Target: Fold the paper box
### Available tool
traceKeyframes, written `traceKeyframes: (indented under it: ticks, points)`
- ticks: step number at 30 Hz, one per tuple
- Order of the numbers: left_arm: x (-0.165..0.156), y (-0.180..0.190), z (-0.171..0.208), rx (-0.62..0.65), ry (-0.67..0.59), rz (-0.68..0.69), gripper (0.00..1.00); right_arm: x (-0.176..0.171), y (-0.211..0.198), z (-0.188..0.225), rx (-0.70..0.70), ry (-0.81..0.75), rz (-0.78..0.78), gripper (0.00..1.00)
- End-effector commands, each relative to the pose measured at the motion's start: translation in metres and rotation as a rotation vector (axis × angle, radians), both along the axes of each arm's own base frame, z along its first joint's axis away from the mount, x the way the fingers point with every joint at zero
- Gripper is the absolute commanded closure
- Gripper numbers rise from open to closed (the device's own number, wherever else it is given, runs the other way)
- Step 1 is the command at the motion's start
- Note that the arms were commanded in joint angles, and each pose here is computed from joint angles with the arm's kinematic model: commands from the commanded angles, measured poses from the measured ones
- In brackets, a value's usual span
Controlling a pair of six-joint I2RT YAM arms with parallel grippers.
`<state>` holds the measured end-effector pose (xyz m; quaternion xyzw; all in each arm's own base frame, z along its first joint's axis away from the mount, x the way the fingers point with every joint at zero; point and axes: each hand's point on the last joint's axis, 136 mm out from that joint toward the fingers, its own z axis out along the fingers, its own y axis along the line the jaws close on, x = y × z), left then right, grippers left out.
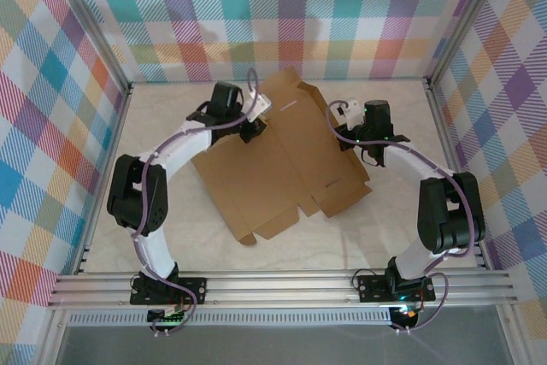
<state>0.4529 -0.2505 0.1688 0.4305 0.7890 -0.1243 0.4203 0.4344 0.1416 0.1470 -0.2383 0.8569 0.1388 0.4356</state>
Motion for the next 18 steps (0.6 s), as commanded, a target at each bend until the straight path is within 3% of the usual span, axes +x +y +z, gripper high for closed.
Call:
traceKeyframes:
  ticks: [1, 11, 15, 18]
  points:
    - [0.014, -0.005, 0.013, 0.089, -0.245, 0.064, 0.8, 0.01, 0.007, 0.034, 0.051, -0.095, 0.006, 1.0]
    - [0.012, -0.012, -0.031, 0.379, -0.377, 0.064, 0.8, 0.011, 0.007, 0.039, 0.065, -0.109, -0.002, 1.0]
    - [0.013, -0.013, -0.026, 0.38, -0.393, 0.074, 0.79, 0.011, 0.006, 0.038, 0.057, -0.106, -0.006, 1.0]
    - [0.008, -0.018, -0.018, 0.272, -0.315, 0.051, 0.73, 0.011, 0.005, 0.038, 0.047, -0.107, -0.009, 1.0]
